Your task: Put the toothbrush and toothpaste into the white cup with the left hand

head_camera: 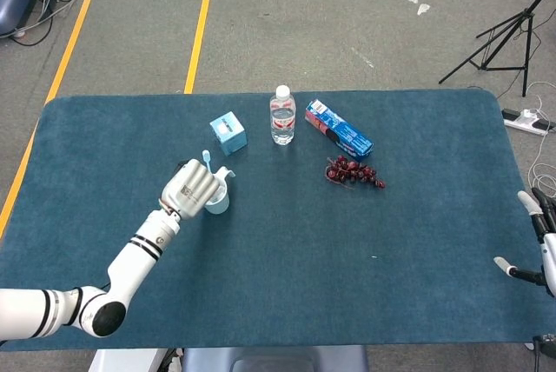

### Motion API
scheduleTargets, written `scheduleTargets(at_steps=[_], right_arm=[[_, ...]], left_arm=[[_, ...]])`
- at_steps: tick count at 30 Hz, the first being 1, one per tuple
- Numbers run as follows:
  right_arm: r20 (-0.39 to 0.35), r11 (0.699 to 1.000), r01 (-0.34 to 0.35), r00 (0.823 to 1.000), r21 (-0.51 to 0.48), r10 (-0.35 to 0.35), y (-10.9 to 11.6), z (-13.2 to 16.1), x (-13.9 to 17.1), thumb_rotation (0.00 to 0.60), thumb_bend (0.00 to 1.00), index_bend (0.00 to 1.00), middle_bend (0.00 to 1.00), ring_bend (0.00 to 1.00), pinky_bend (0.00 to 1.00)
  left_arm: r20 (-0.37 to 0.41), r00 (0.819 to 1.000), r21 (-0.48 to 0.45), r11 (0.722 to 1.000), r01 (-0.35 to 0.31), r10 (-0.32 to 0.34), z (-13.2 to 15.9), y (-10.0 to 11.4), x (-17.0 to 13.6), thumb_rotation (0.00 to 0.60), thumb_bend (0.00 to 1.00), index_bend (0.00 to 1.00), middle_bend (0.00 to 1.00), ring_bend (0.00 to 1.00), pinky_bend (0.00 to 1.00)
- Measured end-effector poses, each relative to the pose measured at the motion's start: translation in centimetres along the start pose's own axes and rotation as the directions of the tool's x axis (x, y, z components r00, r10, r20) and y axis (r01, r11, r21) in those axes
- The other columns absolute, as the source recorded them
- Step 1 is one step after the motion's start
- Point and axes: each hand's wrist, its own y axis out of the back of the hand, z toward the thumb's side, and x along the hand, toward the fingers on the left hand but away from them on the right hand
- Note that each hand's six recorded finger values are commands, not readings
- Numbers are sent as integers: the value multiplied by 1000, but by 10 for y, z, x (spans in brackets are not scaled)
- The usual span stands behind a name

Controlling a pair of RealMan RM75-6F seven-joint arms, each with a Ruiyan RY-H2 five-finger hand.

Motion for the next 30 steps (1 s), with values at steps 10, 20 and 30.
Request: scheduleTargets(at_steps=[10, 20, 30], right_arm=[[1, 1000, -4, 1000, 2, 4, -2, 0, -1, 600, 0, 14, 0, 0, 261], [1, 1000, 1, 1000, -3, -1, 0, 0, -1, 600, 0, 14, 0, 0, 261], [-3, 1000, -3, 1000, -5, 3, 0, 0, -1, 600, 0, 13, 0, 0, 261]], left_arm=[[97, 995, 22, 1000, 1, -4, 4, -4, 5, 600, 319, 769, 1000, 1000, 1000], [145, 989, 36, 999, -34, 29, 14, 0, 15, 600, 318, 754, 1000, 1000, 1000], [151, 988, 56, 998, -42, 33, 23, -1, 25, 600, 318, 713, 1000, 1000, 1000]])
